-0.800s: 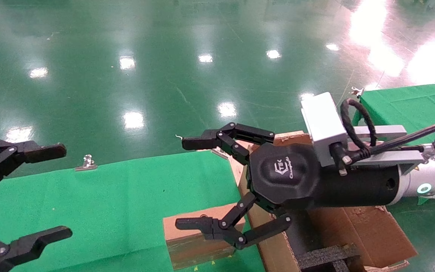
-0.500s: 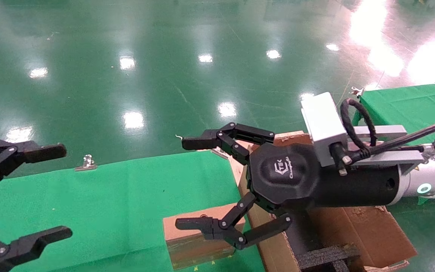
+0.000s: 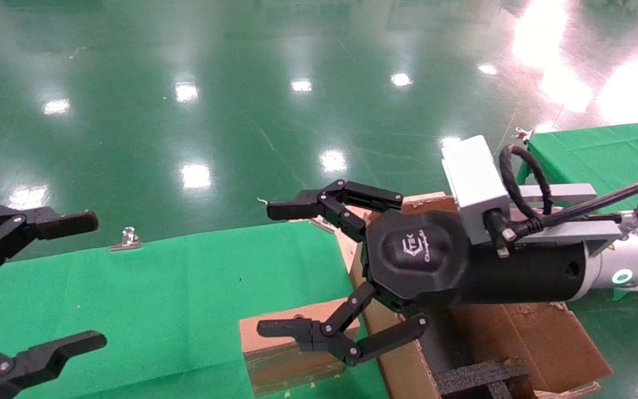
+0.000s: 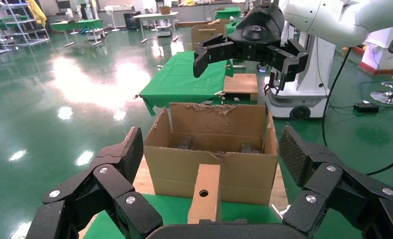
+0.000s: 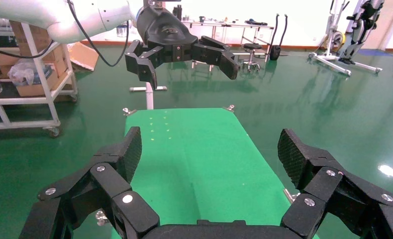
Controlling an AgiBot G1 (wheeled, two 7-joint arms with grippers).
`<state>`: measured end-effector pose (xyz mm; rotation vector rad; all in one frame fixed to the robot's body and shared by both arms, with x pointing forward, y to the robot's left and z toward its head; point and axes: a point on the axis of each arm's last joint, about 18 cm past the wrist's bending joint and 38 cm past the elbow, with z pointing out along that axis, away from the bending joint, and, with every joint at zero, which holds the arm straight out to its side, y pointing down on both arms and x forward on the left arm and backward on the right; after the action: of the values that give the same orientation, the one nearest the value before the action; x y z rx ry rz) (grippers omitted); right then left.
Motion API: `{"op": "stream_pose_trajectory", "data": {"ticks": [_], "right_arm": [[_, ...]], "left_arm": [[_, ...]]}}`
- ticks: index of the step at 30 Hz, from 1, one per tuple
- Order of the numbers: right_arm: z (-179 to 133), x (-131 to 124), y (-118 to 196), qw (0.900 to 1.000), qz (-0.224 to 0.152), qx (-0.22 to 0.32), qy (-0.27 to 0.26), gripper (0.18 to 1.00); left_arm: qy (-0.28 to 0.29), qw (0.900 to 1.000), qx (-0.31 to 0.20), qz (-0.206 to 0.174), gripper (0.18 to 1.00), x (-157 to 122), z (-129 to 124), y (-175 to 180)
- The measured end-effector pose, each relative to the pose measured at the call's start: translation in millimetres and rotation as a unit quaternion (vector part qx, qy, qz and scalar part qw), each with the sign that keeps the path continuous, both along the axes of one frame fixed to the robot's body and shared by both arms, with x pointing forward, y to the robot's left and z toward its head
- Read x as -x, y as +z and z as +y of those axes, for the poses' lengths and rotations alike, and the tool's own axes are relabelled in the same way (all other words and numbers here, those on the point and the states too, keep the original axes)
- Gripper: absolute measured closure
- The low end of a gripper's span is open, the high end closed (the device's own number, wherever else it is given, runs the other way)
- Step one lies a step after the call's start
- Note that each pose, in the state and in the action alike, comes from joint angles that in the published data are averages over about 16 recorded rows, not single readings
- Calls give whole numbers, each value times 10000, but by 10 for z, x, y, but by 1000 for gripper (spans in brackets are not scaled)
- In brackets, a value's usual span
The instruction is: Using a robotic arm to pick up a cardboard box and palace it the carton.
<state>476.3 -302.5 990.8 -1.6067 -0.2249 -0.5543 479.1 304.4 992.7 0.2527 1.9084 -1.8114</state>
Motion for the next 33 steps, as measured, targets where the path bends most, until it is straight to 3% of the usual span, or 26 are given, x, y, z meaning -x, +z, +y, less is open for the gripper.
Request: {"op": "stream_pose_trajectory", "data": {"ticks": [7, 14, 22, 33], "right_arm": [[9, -90, -91, 9989, 66, 410, -194, 178], [44, -319, -266, 9903, 170, 1277, -526, 178], [154, -670, -467, 9680, 251, 2371, -777, 178], [337, -1082, -664, 9295, 56, 3587, -855, 178]], "left_arm": [[0, 10000, 0, 0, 229, 0, 0, 0], [0, 10000, 0, 0, 306, 0, 0, 0], [0, 10000, 0, 0, 452, 0, 0, 0], [0, 10000, 0, 0, 725, 0, 0, 0]]}}
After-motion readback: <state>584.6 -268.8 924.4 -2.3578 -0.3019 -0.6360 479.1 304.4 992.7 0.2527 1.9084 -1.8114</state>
